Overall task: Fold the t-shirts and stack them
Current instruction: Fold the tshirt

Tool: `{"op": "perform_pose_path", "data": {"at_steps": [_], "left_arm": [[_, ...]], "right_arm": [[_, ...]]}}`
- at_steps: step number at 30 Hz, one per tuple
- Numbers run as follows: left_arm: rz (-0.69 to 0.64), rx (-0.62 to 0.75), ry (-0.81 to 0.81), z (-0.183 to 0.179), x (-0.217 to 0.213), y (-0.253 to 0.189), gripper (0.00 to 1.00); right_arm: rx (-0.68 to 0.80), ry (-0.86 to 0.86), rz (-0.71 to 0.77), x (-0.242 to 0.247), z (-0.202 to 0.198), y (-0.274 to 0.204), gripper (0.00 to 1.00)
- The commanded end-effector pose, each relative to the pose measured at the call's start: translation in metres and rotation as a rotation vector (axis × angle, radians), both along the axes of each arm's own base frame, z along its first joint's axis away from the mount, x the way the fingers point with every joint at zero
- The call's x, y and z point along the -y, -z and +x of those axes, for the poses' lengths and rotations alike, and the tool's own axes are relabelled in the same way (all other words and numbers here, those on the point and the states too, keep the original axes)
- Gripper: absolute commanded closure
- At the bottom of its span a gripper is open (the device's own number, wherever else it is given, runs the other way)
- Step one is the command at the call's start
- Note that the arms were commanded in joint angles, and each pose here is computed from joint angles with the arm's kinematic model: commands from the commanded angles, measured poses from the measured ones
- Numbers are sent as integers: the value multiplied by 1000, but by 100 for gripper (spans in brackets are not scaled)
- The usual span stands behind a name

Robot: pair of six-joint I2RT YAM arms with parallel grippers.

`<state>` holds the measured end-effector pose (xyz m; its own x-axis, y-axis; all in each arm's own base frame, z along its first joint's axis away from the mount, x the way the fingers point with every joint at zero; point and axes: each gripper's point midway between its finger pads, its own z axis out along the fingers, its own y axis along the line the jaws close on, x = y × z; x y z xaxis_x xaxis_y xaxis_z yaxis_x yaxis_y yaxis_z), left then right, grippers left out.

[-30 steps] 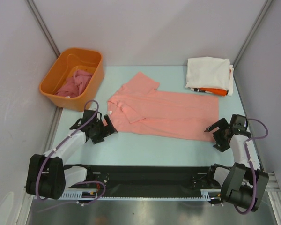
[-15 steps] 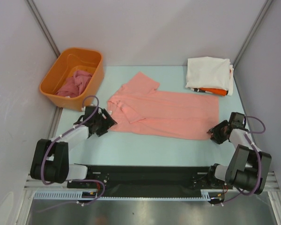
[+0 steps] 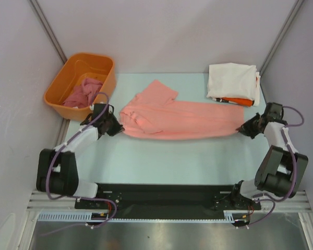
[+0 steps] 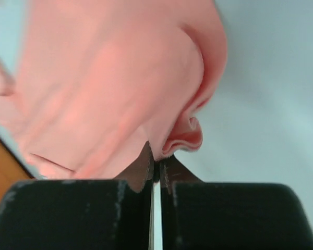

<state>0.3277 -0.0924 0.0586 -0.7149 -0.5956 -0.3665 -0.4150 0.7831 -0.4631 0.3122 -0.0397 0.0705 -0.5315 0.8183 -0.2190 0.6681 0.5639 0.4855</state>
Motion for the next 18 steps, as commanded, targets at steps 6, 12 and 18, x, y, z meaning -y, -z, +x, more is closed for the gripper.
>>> {"op": "perform_pose_path", "data": {"at_steps": [6, 12, 18], "left_arm": [[65, 155, -41, -50, -18, -57, 99], [18, 80, -64, -98, -18, -28, 98], [0, 29, -85, -123, -20, -11, 92]], "right_arm": [[81, 37, 12, -1, -50, -37, 100], [13, 88, 35, -10, -81, 1, 100], [8, 180, -18, 0, -91, -1, 98]]}}
